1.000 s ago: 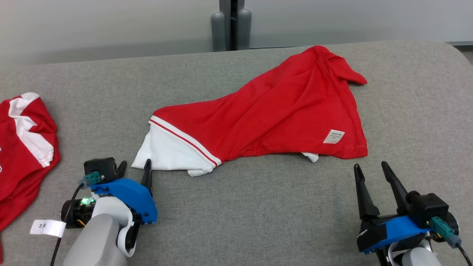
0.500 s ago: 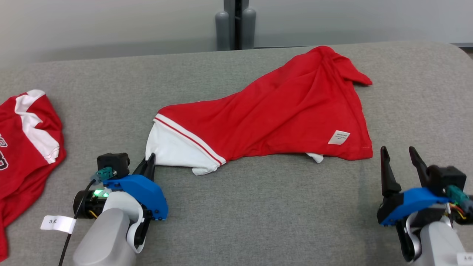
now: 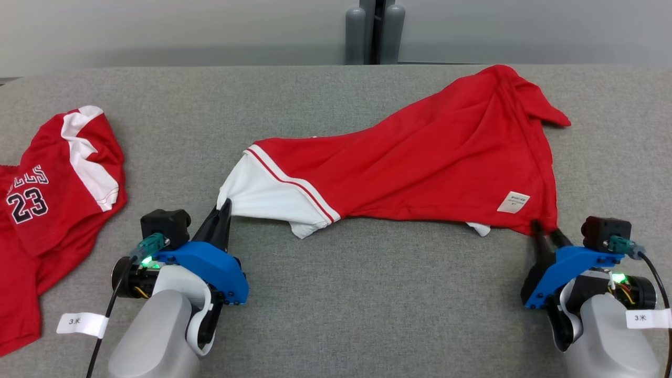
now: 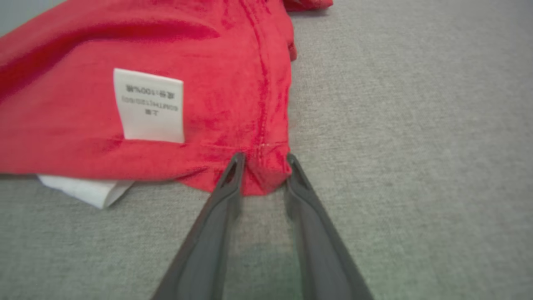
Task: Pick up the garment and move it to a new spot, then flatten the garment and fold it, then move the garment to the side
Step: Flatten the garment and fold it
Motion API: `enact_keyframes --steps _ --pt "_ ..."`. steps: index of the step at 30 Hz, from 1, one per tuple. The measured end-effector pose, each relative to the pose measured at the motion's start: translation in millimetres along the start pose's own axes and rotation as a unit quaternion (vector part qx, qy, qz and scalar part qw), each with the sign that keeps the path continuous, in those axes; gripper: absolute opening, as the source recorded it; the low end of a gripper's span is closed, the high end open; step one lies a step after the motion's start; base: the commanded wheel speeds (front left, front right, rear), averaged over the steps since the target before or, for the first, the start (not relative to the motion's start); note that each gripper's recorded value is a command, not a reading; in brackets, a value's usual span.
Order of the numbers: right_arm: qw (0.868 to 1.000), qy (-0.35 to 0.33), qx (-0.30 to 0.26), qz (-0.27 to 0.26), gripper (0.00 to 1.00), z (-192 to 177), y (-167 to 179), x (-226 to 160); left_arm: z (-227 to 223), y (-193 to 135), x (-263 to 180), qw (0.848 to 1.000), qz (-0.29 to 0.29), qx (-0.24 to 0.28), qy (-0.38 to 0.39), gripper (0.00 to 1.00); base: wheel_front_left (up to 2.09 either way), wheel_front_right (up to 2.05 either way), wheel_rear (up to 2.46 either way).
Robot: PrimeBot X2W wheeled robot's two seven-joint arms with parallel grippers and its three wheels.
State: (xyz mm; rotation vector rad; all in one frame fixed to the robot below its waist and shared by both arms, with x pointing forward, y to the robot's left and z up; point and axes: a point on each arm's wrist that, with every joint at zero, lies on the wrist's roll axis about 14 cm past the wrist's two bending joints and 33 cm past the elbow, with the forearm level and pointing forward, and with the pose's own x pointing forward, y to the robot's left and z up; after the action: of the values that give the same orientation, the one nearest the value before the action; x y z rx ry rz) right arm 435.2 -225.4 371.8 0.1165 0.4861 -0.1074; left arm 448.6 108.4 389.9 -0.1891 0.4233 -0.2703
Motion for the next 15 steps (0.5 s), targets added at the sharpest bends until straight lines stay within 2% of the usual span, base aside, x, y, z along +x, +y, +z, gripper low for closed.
enact_keyframes --steps 4,7,11,15 --pt "0.999 -0.029 0.014 0.006 0.0 8.9 4.1 -2.0 5.5 -0.9 -3.7 1.0 0.0 -0.006 -0.013 0.0 0.0 0.0 0.0" --pt "0.997 -0.071 0.012 0.007 0.0 29.6 4.1 -4.3 11.5 -6.9 -6.2 0.999 -0.006 -0.045 -0.027 0.0 0.0 0.0 0.0" --pt "0.989 -0.147 0.012 0.011 0.0 74.9 5.6 -12.0 37.3 -23.8 -9.6 0.991 -0.033 -0.109 -0.063 0.0 0.0 0.0 0.0" --pt "0.971 -0.237 0.006 0.021 0.0 133.2 9.7 -32.7 90.6 -45.4 -21.2 0.974 -0.078 -0.169 -0.128 0.0 0.0 0.0 0.0"
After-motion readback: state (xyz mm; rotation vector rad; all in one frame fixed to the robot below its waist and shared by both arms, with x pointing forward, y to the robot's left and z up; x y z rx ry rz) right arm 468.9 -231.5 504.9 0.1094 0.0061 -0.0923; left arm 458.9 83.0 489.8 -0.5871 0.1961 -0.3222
